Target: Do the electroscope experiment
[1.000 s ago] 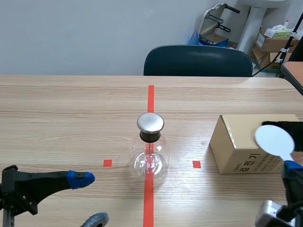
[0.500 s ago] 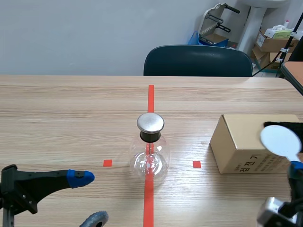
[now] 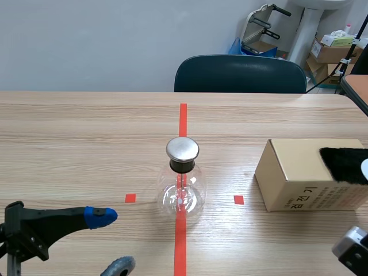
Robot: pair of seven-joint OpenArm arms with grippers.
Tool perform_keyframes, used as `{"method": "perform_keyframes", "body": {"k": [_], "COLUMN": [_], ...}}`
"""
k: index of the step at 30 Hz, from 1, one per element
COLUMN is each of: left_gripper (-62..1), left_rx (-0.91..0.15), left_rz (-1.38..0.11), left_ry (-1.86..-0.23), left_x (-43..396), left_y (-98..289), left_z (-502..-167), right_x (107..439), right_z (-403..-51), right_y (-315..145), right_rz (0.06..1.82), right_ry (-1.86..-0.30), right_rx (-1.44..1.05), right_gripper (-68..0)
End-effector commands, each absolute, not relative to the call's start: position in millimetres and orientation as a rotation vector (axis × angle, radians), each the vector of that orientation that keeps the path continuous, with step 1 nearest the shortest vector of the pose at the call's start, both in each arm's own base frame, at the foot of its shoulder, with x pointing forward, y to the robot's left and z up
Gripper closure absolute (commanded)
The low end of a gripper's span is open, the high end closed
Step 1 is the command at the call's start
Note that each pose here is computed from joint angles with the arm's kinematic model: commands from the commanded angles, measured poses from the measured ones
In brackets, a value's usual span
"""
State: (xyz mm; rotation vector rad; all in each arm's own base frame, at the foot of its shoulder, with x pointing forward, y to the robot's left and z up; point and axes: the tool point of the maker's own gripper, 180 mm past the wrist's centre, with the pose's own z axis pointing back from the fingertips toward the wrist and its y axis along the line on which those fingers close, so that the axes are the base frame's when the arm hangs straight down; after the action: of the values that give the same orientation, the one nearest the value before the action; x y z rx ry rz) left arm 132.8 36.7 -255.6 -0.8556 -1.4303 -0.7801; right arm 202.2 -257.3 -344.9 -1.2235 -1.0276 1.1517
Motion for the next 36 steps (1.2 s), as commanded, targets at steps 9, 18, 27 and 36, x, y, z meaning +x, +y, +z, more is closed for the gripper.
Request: {"method": "perform_keyframes", "body": {"k": [9,18,27,36], "left_gripper": [-34.9,-34.9,-34.9,-34.9], "left_rx": [-0.876,-0.876,-0.876,-0.876], "left_rz": [-0.763,-0.764,-0.764,-0.764], "left_ry": [-1.457,-1.457,-1.457,-1.457], "left_x": [133.5,133.4,133.4,133.5], "left_y": [33.4,33.4,33.5,33.5], "left_z": [-247.8,-247.9,-247.9,-247.9], "right_x": [205.4,207.7,207.1,209.4], "right_z": [-333.9,-335.8,-336.1,-328.3], "right_y": [-252.0,-232.0,-233.2,-239.2], "right_rz": [1.161,1.261,1.257,1.232], "right_ry": [-1.074,-1.151,-1.145,-1.146], "right_rx": [-1.261,-1.2,-1.203,-1.232], "right_gripper": [-0.8,-0.8,-0.9,-0.9]}}
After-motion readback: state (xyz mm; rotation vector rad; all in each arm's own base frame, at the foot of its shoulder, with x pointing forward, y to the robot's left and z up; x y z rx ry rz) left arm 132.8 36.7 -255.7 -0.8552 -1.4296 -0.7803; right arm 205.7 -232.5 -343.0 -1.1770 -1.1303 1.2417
